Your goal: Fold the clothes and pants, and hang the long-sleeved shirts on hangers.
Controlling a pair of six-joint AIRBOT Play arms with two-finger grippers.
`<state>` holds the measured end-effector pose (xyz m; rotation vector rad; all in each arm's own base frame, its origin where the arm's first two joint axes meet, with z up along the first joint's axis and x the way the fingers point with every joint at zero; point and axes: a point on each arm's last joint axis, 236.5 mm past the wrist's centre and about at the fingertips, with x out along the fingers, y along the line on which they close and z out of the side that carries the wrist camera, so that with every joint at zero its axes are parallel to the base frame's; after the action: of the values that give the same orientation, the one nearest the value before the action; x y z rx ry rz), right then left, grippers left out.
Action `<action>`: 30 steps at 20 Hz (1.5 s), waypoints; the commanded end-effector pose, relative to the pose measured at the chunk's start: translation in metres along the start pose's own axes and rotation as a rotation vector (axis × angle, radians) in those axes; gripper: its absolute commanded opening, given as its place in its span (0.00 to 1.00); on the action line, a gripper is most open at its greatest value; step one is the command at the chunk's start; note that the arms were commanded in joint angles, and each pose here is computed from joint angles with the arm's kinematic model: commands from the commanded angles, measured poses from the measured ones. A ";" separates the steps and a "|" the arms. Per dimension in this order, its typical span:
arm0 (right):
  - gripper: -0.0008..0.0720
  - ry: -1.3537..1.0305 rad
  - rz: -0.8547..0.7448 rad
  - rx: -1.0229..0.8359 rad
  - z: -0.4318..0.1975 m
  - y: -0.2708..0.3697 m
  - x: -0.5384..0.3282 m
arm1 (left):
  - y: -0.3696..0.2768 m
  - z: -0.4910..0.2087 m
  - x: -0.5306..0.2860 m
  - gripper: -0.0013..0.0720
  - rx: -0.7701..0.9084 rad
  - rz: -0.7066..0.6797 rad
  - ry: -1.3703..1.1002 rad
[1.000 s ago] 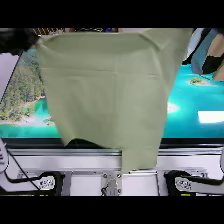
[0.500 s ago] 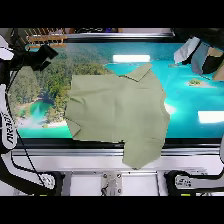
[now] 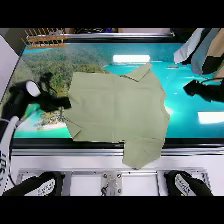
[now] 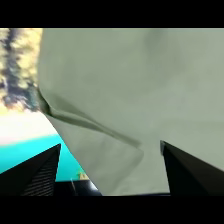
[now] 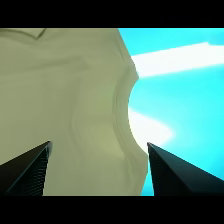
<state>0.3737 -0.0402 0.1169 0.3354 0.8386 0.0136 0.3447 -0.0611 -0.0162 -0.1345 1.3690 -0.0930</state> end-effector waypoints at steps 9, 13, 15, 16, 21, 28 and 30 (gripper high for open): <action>0.90 0.040 0.005 0.025 -0.055 0.003 -0.013 | -0.013 -0.109 0.069 0.93 0.445 0.396 0.114; 0.90 0.051 0.007 0.021 -0.057 0.004 -0.013 | -0.004 -0.099 0.081 0.76 0.372 0.411 0.139; 0.90 0.052 0.006 0.022 -0.057 0.004 -0.013 | -0.003 -0.093 0.083 0.76 0.350 0.406 0.134; 0.90 0.057 0.004 0.020 -0.059 0.003 -0.013 | -0.002 -0.089 0.082 0.76 0.329 0.402 0.121; 0.90 0.294 -0.119 0.125 -0.131 -0.043 -0.011 | -0.002 -0.080 0.080 0.02 0.245 0.378 0.090; 0.90 0.612 -0.135 0.490 -0.276 -0.057 0.023 | -0.034 -0.081 0.063 0.02 0.230 0.258 0.013; 0.90 0.618 -0.114 0.482 -0.285 -0.049 0.035 | -0.037 -0.076 0.054 0.02 0.225 0.243 -0.021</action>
<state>0.1926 -0.0198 -0.0770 0.6882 1.4386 -0.2121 0.2784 -0.1023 -0.0906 0.2545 1.3800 -0.0206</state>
